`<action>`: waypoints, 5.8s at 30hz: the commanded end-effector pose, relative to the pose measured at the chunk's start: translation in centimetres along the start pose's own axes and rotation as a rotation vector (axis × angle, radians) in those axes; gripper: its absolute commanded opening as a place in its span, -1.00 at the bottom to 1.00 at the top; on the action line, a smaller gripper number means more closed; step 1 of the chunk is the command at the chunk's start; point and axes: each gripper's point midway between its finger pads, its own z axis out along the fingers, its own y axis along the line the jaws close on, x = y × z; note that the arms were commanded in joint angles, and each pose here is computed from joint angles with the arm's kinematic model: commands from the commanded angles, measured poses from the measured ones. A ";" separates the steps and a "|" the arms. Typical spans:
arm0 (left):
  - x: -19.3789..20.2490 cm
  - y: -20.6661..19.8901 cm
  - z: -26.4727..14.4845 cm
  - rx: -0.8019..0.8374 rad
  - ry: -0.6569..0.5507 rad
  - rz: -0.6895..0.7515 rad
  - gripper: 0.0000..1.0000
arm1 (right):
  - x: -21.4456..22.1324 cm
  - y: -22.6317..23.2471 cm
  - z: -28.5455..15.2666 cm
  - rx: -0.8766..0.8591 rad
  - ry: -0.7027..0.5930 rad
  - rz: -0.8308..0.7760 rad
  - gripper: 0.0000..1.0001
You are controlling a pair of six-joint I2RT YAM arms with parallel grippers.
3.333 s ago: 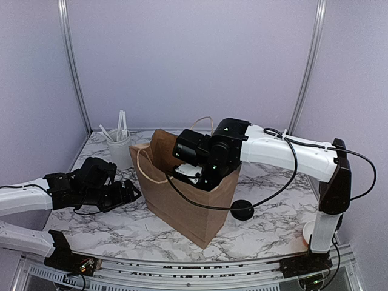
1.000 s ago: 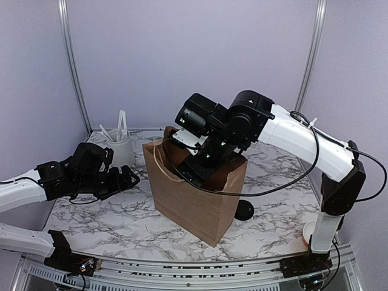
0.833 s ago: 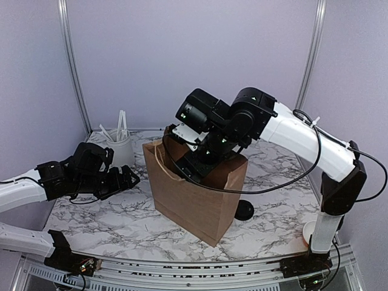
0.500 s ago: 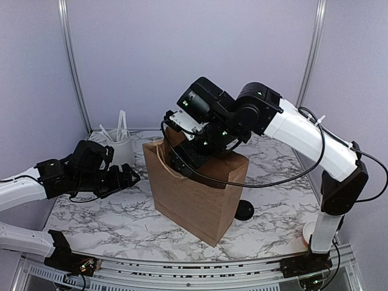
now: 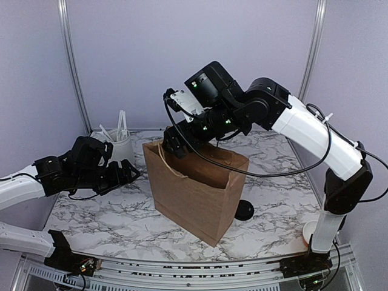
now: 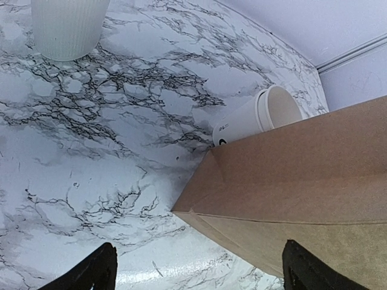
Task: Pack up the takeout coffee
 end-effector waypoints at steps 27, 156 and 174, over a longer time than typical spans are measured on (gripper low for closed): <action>-5.4 -2.0 -4.5 0.028 -0.209 0.045 0.93 | -9.4 -7.5 -12.4 0.160 -0.534 0.104 0.95; -22.7 8.8 2.1 -0.328 -0.294 -0.091 -0.64 | 1.9 -16.3 -16.4 0.227 -0.580 0.379 0.95; -20.2 9.4 2.7 -0.327 -0.257 -0.134 -0.56 | 1.8 -16.2 -15.9 0.222 -0.574 0.371 0.95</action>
